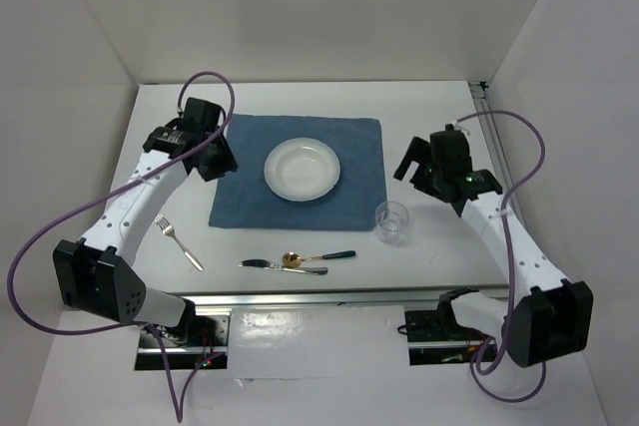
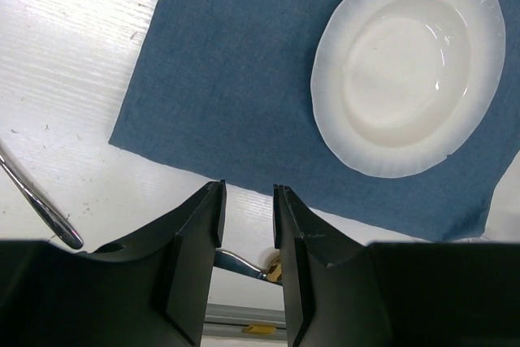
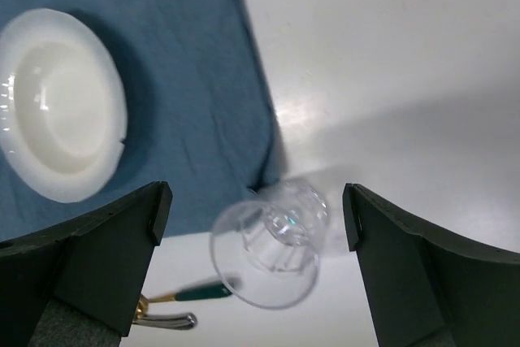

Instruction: Set the dinner table for one person

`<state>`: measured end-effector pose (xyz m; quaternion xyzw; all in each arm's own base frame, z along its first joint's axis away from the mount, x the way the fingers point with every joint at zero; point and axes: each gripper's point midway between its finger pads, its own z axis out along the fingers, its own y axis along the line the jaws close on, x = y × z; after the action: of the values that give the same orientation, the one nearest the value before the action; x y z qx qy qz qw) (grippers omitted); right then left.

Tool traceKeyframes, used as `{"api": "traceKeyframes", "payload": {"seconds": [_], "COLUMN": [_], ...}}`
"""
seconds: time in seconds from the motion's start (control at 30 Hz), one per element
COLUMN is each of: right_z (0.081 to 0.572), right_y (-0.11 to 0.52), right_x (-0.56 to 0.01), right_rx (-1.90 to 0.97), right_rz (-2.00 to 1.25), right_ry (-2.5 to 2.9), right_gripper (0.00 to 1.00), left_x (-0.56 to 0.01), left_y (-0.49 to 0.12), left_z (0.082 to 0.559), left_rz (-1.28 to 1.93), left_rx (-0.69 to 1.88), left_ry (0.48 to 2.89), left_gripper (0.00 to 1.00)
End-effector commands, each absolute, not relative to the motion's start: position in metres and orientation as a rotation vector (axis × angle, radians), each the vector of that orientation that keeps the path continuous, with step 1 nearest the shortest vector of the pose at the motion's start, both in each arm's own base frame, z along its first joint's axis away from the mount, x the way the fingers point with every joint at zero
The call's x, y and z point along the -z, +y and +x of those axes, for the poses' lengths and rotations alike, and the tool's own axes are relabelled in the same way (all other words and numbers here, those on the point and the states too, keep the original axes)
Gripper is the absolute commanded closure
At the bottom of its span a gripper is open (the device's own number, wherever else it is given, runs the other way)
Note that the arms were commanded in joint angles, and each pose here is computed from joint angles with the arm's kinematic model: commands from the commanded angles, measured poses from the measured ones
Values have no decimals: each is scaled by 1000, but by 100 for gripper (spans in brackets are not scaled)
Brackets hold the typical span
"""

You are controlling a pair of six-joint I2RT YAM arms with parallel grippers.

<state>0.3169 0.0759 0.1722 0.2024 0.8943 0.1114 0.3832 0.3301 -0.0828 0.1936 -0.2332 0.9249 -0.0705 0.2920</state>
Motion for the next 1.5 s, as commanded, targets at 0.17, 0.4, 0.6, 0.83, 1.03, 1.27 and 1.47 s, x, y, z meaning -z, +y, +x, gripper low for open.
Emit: {"api": "traceKeyframes", "payload": {"seconds": [0.17,0.4,0.6,0.83,1.03,1.27,1.47], "right_z": [267,255,267,326,408,504,549], "right_y": [65,83,86,84,104,136,141], "right_x": [-116,-83,-89,-174,-208,-172,-155], "right_rx": [-302,-352,-310,-216,-192,-184,-174], "right_rz": [683,603,589,506,386,288,277], "right_ry": [2423,2520,2478,2250,2180,2254,2318], "right_gripper": [5,23,65,100,100,100,100], "left_x": [-185,-184,-185,-179,-176,-174,-174], "left_y": [-90,-87,-86,-84,-77,-82,-83], "left_z": [332,330,332,331,327,319,318], "left_rz": [-628,-619,-609,-601,-597,-527,-494], "left_rx": [240,225,216,191,135,166,172], "left_ry": [2480,2479,2469,2485,2504,2547,2557], "left_gripper": [54,54,54,56,58,62,63]}}
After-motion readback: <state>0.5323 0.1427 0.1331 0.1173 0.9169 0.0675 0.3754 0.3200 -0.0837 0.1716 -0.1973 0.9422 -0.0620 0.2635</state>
